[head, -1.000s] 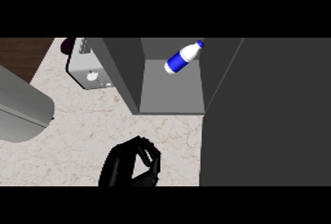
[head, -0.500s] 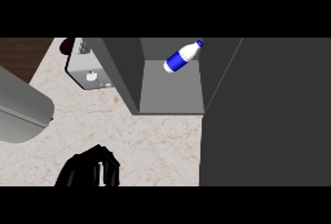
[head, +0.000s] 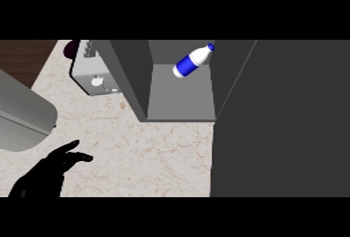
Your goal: Pick up the bottled water, place it into the cabinet and close the cabinet
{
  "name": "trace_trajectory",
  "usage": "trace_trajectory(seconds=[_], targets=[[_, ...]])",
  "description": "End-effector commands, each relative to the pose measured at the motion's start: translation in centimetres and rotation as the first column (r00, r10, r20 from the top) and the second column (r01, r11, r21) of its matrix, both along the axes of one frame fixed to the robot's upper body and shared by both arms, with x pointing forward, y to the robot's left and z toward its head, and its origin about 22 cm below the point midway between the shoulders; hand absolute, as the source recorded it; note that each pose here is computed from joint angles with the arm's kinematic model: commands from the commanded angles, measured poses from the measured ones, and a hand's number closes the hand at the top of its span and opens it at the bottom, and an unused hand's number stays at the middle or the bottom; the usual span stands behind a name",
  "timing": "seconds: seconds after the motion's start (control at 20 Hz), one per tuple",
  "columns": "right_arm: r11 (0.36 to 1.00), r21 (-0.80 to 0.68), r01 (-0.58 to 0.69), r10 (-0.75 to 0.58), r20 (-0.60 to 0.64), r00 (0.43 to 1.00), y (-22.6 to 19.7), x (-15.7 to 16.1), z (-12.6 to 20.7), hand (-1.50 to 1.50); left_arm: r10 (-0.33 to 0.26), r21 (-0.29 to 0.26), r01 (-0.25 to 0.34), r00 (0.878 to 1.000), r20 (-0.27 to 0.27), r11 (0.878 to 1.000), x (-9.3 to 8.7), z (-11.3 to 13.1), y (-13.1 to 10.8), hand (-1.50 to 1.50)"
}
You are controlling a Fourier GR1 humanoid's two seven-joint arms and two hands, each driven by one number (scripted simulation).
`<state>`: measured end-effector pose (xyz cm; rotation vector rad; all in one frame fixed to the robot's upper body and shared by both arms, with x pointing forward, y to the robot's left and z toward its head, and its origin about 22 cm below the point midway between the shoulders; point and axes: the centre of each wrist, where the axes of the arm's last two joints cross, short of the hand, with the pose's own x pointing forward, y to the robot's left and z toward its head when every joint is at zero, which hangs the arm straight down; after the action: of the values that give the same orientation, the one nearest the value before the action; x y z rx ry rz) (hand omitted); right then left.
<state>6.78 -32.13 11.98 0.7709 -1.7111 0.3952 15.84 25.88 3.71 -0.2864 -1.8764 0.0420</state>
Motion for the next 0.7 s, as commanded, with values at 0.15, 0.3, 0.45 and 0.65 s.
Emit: trace_trajectory(seconds=[0.15,0.3,0.45,0.65], targets=[[0.967,-0.227,-0.113,0.152,0.165,0.974,4.3,-0.9,6.2,1.50,0.035,0.020,-0.036,0.999,0.027,0.999,-0.3,2.1,3.9,-1.50],[0.960,-0.235,-0.153,0.194,0.161,0.968,4.8,-0.7,6.2,1.50,0.046,0.020,-0.047,0.999,0.018,0.999,-1.1,2.3,4.7,-1.50],[0.947,-0.249,-0.204,0.248,0.163,0.955,5.4,0.0,6.3,1.50,0.029,0.007,-0.029,1.000,-0.012,1.000,-1.7,2.1,5.3,-1.50],[0.927,-0.268,-0.261,0.310,0.161,0.937,6.0,0.9,6.1,1.50,0.035,0.010,-0.035,0.999,-0.020,0.999,-2.0,2.3,6.6,-1.50]])
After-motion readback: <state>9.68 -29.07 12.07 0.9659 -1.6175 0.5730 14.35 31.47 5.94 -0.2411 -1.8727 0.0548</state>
